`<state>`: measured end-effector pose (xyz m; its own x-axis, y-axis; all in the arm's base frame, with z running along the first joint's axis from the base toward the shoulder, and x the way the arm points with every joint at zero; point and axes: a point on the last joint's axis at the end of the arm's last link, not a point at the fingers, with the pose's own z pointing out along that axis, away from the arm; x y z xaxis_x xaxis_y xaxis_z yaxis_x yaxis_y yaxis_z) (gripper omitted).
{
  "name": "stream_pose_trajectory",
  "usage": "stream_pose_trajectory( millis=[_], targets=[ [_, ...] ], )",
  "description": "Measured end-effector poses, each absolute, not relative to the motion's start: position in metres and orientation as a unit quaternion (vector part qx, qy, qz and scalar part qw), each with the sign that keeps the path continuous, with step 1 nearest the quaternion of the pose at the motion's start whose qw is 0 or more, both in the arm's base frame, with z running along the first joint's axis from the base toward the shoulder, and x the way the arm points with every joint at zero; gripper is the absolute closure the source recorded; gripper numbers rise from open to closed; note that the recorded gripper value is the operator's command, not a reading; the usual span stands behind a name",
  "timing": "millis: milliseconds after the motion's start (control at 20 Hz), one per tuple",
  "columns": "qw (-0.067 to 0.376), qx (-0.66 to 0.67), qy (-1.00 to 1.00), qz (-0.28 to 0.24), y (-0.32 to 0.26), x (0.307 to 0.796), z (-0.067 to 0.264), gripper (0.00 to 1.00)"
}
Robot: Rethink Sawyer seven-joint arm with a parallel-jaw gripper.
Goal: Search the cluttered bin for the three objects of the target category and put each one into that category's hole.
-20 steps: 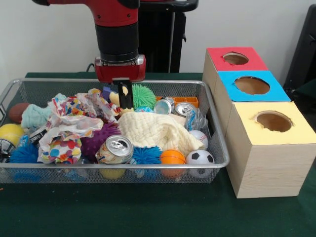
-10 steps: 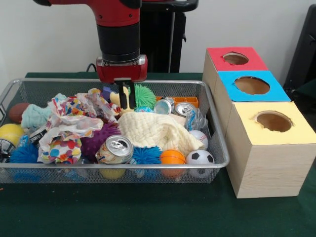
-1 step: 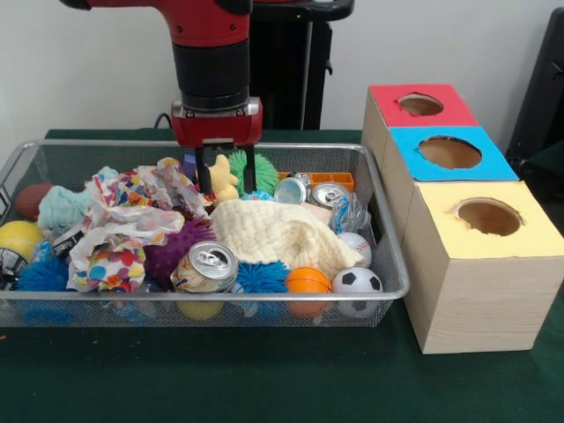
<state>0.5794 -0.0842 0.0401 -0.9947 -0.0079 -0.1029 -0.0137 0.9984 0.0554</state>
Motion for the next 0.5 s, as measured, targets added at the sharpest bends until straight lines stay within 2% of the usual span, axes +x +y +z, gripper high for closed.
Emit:
stream_pose_trajectory(
  millis=[500],
  targets=[
    [0.038, -0.043, 0.998, 0.018, -0.075, 0.555, 0.037, 0.0]
  ],
)
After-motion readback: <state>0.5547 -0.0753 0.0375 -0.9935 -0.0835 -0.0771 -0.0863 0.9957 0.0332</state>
